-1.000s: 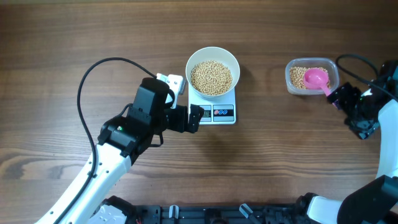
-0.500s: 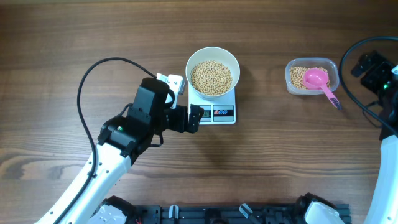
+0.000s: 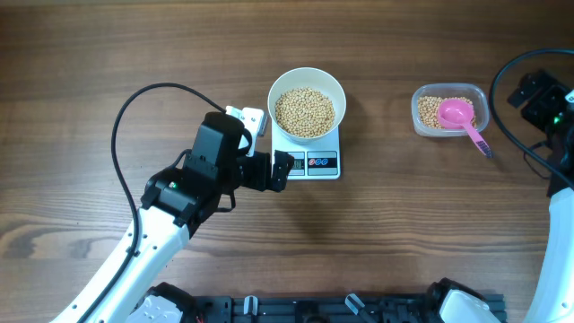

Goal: Scoop item into bowl and weigh 150g on scale

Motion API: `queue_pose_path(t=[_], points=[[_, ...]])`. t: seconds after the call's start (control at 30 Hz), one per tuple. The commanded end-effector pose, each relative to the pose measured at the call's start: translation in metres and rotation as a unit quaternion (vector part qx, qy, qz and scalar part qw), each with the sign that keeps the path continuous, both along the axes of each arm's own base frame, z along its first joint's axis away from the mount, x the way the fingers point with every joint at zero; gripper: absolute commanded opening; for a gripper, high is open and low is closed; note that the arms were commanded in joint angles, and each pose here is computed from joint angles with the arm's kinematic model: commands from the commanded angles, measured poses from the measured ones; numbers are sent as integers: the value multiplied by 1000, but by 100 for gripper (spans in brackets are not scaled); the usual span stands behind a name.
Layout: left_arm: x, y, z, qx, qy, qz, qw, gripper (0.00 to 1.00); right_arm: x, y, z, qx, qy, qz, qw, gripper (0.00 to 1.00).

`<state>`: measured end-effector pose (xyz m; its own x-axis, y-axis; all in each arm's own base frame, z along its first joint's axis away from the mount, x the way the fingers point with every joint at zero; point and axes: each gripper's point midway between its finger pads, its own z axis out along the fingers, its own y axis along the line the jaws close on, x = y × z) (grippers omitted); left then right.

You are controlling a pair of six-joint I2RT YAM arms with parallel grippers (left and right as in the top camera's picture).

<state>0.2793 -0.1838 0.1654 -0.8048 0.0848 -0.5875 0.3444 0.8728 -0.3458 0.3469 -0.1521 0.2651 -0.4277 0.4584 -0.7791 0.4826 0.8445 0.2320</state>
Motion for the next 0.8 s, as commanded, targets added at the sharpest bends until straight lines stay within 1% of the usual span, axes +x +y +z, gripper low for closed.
queue_pose_path(t=[0.0, 0.77], points=[[0, 0, 3, 6, -11, -7, 1000, 100, 0, -3, 1, -12, 4, -1, 1000, 100], [0, 0, 3, 6, -11, -7, 1000, 100, 1, -3, -1, -11, 7, -1, 1000, 100]])
